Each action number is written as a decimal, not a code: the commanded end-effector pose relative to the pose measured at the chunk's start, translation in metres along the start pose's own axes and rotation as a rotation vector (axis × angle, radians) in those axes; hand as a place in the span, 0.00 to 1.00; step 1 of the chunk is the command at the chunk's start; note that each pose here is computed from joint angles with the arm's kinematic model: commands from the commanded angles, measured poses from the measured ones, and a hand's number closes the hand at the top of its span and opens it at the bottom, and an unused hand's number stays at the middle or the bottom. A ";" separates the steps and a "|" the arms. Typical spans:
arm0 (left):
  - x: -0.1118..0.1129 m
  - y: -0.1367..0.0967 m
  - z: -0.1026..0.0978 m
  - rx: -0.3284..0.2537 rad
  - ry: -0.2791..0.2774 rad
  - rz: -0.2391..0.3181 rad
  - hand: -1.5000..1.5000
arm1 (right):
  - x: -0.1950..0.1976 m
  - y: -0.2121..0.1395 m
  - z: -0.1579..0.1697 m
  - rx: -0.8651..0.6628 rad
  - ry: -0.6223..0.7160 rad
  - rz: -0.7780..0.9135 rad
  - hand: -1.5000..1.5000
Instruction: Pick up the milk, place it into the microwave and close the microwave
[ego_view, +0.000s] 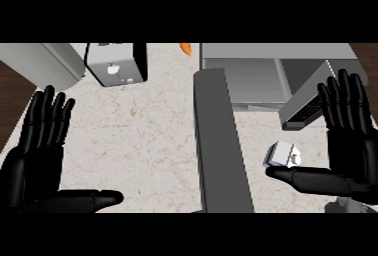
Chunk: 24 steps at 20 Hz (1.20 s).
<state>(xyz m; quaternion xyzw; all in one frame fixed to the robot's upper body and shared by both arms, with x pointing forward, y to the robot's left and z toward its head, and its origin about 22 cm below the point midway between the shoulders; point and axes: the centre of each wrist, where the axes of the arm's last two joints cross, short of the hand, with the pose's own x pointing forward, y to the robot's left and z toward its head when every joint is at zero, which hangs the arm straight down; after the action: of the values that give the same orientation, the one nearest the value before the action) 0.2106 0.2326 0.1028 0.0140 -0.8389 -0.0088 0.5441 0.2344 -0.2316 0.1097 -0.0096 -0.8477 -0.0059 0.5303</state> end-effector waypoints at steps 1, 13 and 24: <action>-0.010 -0.004 0.033 0.011 0.025 0.029 0.00 | 0.000 0.003 0.008 -0.028 0.023 0.000 0.00; 0.025 -0.016 0.043 0.014 0.018 0.025 0.00 | -0.051 -0.019 0.031 -0.069 0.143 0.049 0.00; 0.031 -0.003 0.068 -0.009 0.014 0.028 0.00 | -0.112 -0.055 0.063 -0.101 0.229 0.088 0.00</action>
<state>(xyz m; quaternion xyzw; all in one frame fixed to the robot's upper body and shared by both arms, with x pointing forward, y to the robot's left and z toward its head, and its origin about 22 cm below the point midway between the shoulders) 0.1471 0.2227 0.0990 0.0024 -0.8337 -0.0040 0.5522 0.2237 -0.2713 -0.0020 -0.0672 -0.7874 -0.0209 0.6124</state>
